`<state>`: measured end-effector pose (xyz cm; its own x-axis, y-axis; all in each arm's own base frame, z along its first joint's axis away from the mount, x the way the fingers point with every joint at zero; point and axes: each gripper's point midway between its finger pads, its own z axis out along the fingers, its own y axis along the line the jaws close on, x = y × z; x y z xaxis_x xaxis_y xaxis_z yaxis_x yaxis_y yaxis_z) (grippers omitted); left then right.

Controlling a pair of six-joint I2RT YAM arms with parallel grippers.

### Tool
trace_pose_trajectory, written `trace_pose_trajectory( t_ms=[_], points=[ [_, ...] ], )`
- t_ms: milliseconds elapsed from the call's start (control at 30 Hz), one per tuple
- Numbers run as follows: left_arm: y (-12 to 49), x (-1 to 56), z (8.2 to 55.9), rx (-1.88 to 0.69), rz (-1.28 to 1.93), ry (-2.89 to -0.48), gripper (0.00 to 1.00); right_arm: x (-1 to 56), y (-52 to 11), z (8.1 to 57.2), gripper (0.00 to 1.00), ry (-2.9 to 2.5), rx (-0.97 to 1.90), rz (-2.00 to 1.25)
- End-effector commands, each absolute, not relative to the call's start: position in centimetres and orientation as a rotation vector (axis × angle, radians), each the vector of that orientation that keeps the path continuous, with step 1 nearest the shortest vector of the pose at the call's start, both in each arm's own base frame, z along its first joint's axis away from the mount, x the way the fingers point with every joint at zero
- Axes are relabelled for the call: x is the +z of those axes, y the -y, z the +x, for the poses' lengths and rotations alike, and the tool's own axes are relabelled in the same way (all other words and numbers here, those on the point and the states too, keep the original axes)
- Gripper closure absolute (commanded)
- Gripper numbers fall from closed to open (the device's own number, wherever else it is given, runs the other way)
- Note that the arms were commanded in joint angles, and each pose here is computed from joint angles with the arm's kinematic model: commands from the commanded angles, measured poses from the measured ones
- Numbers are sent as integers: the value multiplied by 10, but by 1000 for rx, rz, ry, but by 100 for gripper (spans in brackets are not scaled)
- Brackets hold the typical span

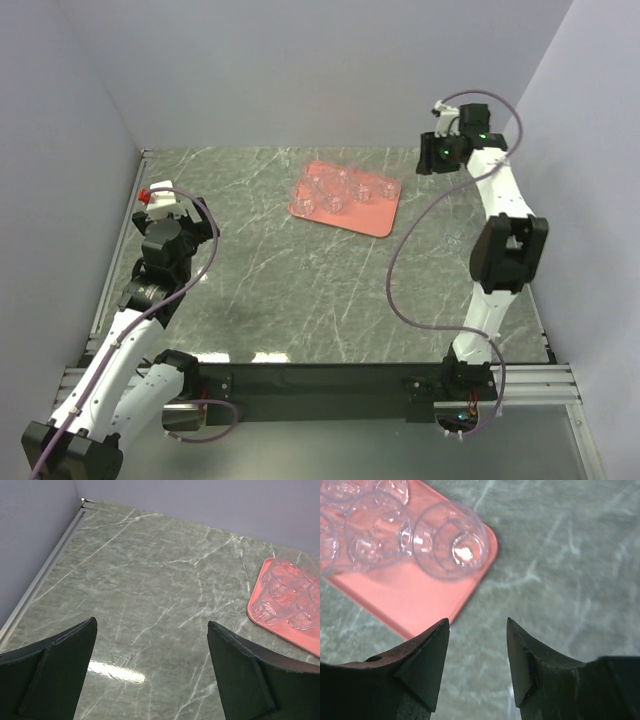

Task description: Place the glasses into the tray

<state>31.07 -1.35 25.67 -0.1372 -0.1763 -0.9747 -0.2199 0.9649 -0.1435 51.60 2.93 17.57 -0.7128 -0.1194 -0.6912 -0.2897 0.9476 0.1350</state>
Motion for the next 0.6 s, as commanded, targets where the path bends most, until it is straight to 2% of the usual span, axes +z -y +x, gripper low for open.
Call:
trace_pose_trajectory(
  t_ms=[0,67,267,567],
  points=[
    [16,275,309,2,-290,-1667,2,204,-8,495,43,-2294,293,-295],
    [16,276,308,-5,-291,-1662,2,211,1,480,43,-2287,281,-286],
    [18,282,306,-28,-289,-1645,2,186,37,432,44,-2357,259,-213],
    [20,284,305,-42,-285,-1638,2,150,83,401,44,-2453,200,-115]
  ],
)
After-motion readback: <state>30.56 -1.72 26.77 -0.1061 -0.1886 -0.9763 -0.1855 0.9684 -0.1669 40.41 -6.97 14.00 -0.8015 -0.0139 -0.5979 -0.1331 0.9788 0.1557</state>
